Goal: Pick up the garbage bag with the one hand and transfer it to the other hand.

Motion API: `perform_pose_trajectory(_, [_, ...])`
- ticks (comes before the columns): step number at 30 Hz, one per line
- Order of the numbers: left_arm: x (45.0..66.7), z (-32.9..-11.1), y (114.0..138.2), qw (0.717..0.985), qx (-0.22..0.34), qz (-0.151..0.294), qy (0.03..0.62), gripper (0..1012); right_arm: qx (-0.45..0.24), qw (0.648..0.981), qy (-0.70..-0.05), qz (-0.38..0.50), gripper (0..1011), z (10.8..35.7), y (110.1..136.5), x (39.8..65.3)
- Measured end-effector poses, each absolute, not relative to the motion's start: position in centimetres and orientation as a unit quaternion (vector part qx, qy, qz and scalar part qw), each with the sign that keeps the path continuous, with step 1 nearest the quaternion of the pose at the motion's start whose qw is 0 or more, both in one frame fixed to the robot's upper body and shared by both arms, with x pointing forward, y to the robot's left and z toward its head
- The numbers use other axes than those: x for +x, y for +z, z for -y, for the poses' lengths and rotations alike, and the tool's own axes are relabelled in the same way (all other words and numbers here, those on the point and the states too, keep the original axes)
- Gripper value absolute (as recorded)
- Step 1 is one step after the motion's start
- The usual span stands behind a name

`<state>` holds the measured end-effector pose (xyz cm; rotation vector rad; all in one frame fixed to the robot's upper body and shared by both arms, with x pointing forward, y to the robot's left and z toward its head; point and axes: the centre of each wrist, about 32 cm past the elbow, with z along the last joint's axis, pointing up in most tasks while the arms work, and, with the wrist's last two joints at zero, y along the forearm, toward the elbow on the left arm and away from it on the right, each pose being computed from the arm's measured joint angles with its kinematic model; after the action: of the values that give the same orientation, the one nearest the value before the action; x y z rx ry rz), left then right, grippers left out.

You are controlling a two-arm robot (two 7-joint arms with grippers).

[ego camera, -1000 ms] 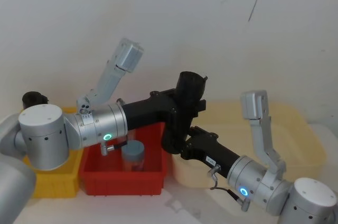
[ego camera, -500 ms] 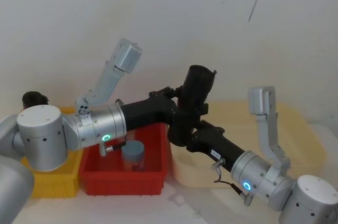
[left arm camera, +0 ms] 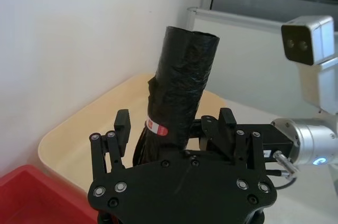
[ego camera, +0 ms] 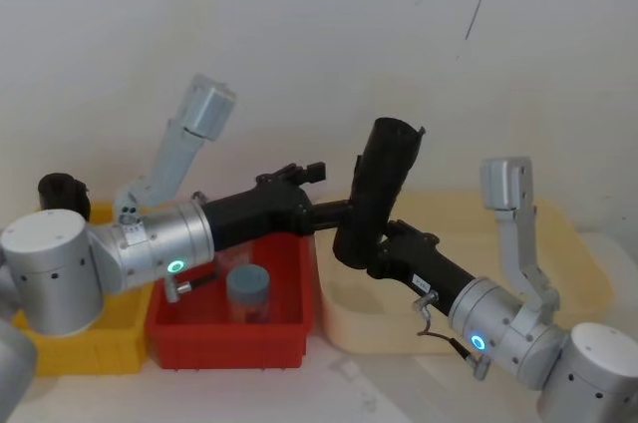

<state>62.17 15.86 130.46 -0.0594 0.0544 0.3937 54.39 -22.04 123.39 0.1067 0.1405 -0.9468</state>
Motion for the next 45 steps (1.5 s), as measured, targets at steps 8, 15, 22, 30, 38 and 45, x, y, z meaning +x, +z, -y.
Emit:
perform_pose_trajectory(8, [61.3, -17.5, 130.1, 0.974, -0.061, -0.045, 0.215, 1002, 0.035, 0.880, -0.469, -0.064, 477, 22.9, 123.2, 55.0])
perform_pose_trajectory(15, [60.4, -19.2, 129.8, 0.966, -0.084, -0.062, 0.238, 1001, 0.020, 0.873, -0.484, -0.057, 477, 23.8, 123.3, 55.7])
perform_pose_trajectory(22, [59.2, -20.9, 129.3, 0.952, -0.095, -0.080, 0.279, 1002, 0.007, 0.868, -0.493, -0.052, 477, 24.6, 123.6, 56.2])
perform_pose_trajectory(30, [58.1, -22.1, 128.6, 0.934, -0.094, -0.099, 0.330, 1002, 0.006, 0.862, -0.505, -0.053, 477, 25.5, 124.3, 56.9])
perform_pose_trajectory(38, [57.3, -22.8, 127.9, 0.917, -0.087, -0.113, 0.372, 1002, 0.008, 0.854, -0.517, -0.051, 477, 26.0, 124.9, 57.4])
perform_pose_trajectory(45, [57.0, -23.2, 127.5, 0.907, -0.081, -0.121, 0.396, 1001, 0.011, 0.850, -0.524, -0.048, 556, 26.6, 125.3, 57.5])
